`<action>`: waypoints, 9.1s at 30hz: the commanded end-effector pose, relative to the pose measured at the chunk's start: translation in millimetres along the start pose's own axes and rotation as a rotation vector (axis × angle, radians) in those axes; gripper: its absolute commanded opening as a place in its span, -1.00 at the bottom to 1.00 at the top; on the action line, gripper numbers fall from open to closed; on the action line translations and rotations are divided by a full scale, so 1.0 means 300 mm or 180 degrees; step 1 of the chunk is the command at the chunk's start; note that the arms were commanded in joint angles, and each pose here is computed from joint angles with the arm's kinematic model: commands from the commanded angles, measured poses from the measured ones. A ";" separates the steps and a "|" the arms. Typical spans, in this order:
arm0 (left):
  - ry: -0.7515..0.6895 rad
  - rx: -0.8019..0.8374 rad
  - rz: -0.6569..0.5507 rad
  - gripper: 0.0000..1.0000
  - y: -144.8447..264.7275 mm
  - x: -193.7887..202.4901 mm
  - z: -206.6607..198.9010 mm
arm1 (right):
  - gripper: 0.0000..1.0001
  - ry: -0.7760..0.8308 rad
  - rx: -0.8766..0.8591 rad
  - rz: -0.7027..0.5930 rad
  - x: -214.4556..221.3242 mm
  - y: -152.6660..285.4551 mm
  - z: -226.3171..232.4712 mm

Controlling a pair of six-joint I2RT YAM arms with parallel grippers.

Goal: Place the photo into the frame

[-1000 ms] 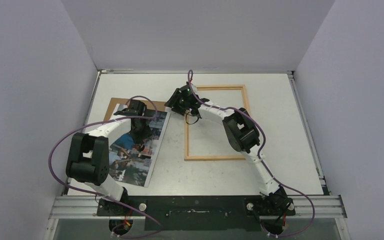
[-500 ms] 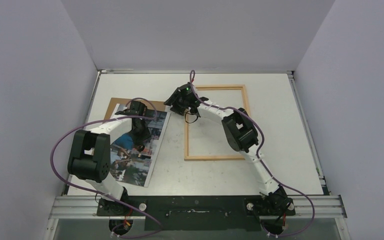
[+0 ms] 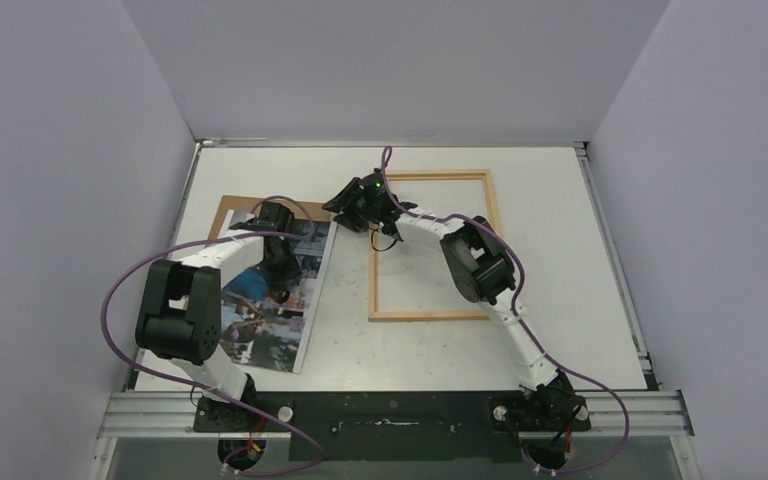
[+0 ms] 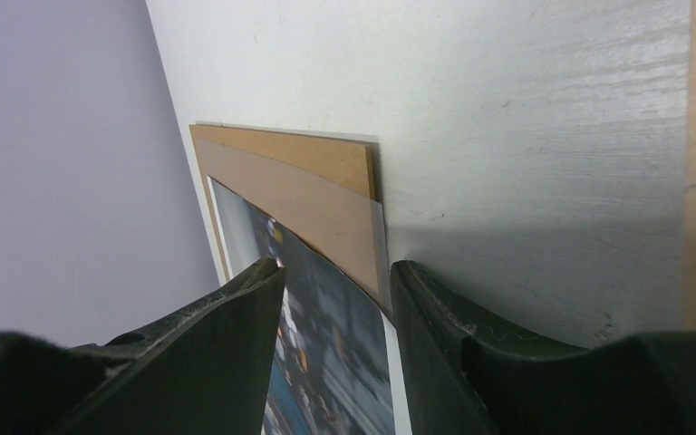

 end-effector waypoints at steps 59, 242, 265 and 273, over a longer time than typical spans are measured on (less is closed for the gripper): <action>0.0444 -0.0189 -0.0211 -0.42 0.054 0.059 0.145 | -1.00 0.1641 -0.0462 -0.0677 -0.191 0.277 0.184; -0.3429 0.5497 -0.2155 0.78 1.626 -0.200 -0.499 | -1.00 0.3323 -0.1615 -0.1787 -0.254 1.690 0.910; -0.3983 0.5875 -0.1093 0.70 1.615 -0.079 -0.471 | -1.00 0.3464 -0.2224 -0.1341 -0.141 1.630 0.966; -0.3892 0.5860 -0.0916 0.62 1.568 -0.069 -0.477 | -1.00 0.3578 -0.2315 -0.1206 -0.092 1.621 0.983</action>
Point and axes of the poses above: each gripper's point midway between its finger pads, its own y axis back along the fingers, its own z axis along the line the jaws close on, x = y × z, the point moved 3 cm from there along y, back along the fingers, and after that the axes turned 14 degrees about y, right-handed, at the moved point
